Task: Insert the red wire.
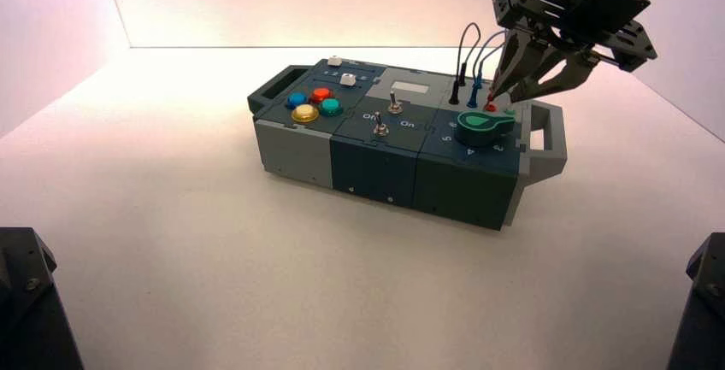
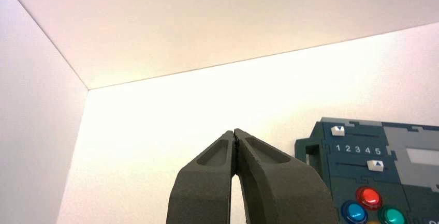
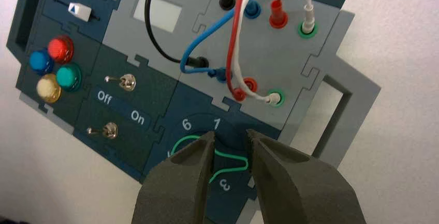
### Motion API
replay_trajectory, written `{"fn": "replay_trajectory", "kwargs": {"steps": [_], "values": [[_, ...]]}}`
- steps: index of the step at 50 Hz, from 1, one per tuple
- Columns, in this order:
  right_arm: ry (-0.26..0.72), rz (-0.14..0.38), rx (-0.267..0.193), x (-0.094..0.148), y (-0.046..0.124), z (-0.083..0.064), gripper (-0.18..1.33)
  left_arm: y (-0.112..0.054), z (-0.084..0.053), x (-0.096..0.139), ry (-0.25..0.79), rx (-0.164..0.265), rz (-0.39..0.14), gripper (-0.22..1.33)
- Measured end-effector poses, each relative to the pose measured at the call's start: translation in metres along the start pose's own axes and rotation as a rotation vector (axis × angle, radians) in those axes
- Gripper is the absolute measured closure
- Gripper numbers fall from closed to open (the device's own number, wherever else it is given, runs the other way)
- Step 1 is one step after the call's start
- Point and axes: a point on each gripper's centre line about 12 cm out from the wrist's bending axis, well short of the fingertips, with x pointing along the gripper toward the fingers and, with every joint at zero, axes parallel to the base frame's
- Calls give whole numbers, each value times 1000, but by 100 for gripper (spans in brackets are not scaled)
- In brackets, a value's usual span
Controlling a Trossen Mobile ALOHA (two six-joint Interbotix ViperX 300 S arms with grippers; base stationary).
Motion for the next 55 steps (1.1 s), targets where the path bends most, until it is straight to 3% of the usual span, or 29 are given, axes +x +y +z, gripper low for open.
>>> {"fn": "replay_trajectory", "kwargs": {"steps": [36, 55], "values": [[-54, -12, 4, 8, -1, 11, 44, 0, 2, -2, -18, 0, 2, 128], [-33, -23, 4, 19, 0, 16, 44, 0, 3, -2, -22, 0, 0, 128]]}}
